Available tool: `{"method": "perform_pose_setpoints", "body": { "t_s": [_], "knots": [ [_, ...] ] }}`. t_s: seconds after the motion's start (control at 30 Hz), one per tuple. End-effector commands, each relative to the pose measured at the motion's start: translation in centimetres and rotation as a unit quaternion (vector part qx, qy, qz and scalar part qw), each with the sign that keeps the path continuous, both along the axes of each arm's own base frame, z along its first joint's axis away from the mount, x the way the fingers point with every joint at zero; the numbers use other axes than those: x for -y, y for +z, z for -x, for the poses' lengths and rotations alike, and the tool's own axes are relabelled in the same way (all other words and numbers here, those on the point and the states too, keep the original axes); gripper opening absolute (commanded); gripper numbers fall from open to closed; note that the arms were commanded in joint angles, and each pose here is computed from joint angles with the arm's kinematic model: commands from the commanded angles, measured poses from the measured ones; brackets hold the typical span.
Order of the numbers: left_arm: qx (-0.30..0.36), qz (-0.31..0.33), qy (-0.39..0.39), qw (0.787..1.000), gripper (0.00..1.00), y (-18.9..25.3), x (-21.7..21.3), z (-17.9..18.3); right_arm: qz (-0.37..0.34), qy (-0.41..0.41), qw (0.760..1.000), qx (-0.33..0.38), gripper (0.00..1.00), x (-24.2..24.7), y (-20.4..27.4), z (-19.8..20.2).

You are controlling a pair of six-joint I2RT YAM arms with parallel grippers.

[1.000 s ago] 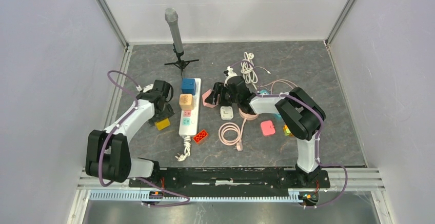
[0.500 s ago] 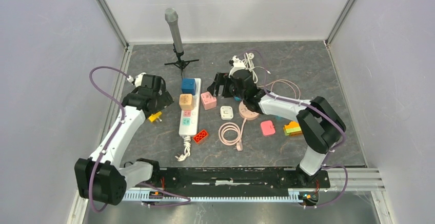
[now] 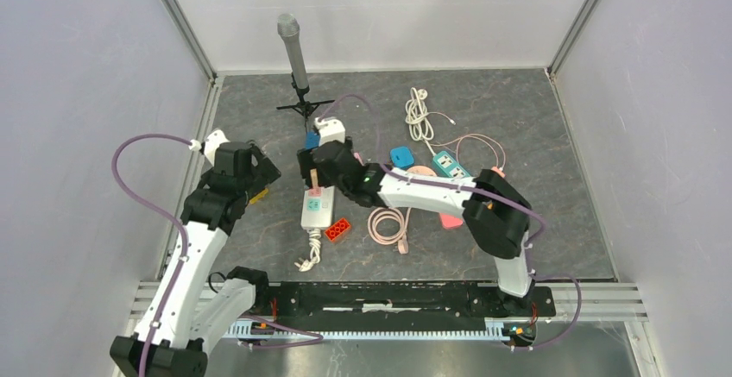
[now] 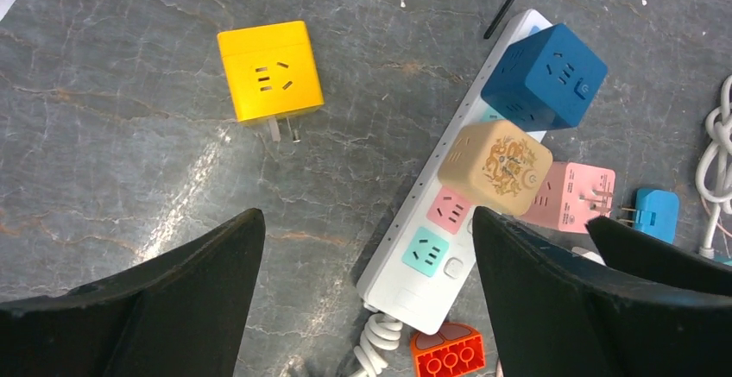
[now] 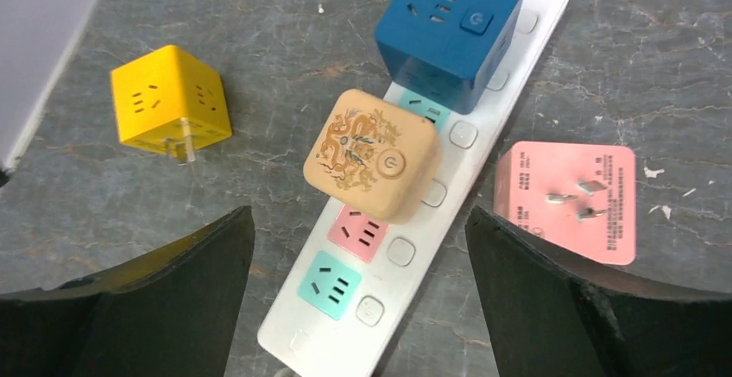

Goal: Pull the plug off the socket

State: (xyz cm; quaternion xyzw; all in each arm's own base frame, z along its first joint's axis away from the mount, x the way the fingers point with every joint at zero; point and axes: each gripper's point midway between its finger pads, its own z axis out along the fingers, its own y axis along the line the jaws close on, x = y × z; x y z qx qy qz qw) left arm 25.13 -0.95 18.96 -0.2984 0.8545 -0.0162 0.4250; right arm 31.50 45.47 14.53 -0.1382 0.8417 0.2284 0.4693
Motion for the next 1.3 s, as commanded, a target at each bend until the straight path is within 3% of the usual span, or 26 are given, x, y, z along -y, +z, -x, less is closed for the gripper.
{"method": "perform_pose_setpoints", "body": {
  "t_s": [0.0, 0.13, 0.47, 0.67, 0.87, 0.97, 1.07, 1.27],
  "knots": [
    [0.025, 0.018, 0.029, 0.999, 0.92, -0.3, -0.4, 0.7, 0.071, -0.065, 0.995, 0.017, 0.96, 0.3, -1.7, -1.1],
    [0.024, 0.044, 0.02, 0.999, 0.85, -1.1, 0.3, 1.4, 0.09, -0.099, 0.991, 0.026, 0.98, -0.2, -3.1, -1.5],
    [0.009, 0.116, -0.059, 0.991, 0.83, -4.6, 4.0, 2.5, 0.06, -0.06, 0.995, 0.042, 0.97, -3.5, -4.3, -2.1],
    [-0.017, 0.147, -0.062, 0.987, 0.61, -8.2, 5.0, 3.3, 0.047, -0.064, 0.996, 0.047, 0.92, -3.9, -4.2, -2.3],
    [0.01, 0.158, -0.064, 0.985, 0.61, -9.2, 5.3, 2.8, 0.023, -0.072, 0.996, 0.05, 0.84, -4.8, -4.1, -2.8],
    [0.002, 0.182, -0.096, 0.979, 0.63, -9.9, 6.8, 2.5, 0.046, -0.095, 0.994, 0.043, 0.73, -4.1, -4.7, -3.1],
    [-0.012, 0.199, -0.12, 0.972, 0.66, -10.9, 8.0, 2.3, 0.069, -0.115, 0.99, 0.038, 0.56, -2.8, -5.2, -3.1],
    [-0.022, 0.248, -0.143, 0.958, 0.7, -12.7, 10.0, 1.8, 0.087, -0.124, 0.987, 0.046, 0.52, -0.2, -4.5, -2.4]
  ]
}}
